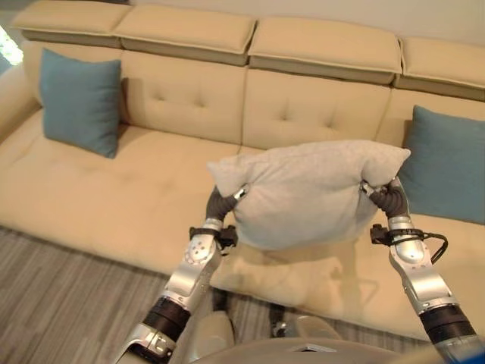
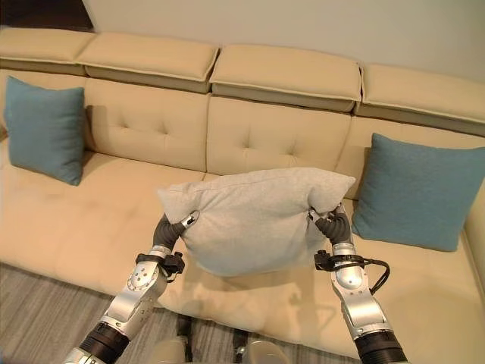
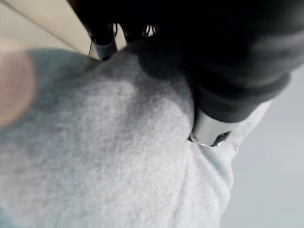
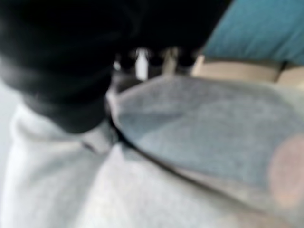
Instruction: Pick up all the scattered cushions and arrange them neatly on the sofa.
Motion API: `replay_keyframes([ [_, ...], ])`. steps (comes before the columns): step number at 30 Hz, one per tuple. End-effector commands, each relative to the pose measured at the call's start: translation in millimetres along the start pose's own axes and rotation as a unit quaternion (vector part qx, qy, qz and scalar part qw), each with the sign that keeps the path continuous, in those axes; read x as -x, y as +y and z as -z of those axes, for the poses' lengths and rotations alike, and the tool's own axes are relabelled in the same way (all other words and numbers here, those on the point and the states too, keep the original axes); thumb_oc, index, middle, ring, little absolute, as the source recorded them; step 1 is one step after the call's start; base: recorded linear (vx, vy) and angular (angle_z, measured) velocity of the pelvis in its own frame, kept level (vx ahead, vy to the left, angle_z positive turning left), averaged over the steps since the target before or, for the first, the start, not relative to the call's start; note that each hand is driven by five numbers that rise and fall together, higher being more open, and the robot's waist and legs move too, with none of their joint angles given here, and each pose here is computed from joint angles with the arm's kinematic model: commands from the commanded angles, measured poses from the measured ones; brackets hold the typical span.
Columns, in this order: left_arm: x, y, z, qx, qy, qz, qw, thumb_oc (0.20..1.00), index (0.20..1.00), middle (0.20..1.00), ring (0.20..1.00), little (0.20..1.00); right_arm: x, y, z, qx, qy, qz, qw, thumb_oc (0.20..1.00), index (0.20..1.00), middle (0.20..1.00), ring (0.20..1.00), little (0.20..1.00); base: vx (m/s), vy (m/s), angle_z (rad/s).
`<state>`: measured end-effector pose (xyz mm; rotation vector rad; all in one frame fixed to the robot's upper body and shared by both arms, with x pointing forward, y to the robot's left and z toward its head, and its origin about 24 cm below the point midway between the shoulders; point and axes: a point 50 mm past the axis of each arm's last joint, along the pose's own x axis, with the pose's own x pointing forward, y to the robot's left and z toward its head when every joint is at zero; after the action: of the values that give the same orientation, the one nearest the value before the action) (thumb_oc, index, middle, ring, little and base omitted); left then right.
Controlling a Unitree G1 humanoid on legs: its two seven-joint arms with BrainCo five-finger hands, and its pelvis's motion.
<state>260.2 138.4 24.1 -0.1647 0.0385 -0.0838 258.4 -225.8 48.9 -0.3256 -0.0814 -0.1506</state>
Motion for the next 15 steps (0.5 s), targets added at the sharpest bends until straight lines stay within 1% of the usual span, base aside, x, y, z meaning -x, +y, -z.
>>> replay_keyframes([
  [1, -11, -35, -45, 0.002, -0.118, 0.093, 0.989, 0.200, 0.200, 0.200, 0.200, 0.200, -18, -7, -49, -0.021, -0.125, 0.016, 0.992, 0.200, 0.200, 0.200, 0.200, 0.200, 0.08, 0.156, -0.53],
  [9, -12, -22, -56, -0.009, -0.140, 0.074, 0.987, 0.200, 0.200, 0.200, 0.200, 0.200, -29, 0, -62, -0.026, -0.147, 0.018, 0.989, 0.200, 0.200, 0.200, 0.200, 0.200, 0.00, 0.123, -0.47],
  [13, -15, -16, -66, -0.019, -0.162, 0.064, 0.985, 0.200, 0.200, 0.200, 0.200, 0.200, -36, 4, -71, -0.028, -0.164, 0.019, 0.986, 0.200, 0.200, 0.200, 0.200, 0.200, -0.01, 0.012, -0.56],
  [15, -21, -19, -77, -0.021, -0.184, 0.063, 0.981, 0.200, 0.200, 0.200, 0.200, 0.200, -40, 3, -80, -0.024, -0.181, 0.026, 0.983, 0.200, 0.200, 0.200, 0.200, 0.200, -0.03, -0.047, -0.07],
])
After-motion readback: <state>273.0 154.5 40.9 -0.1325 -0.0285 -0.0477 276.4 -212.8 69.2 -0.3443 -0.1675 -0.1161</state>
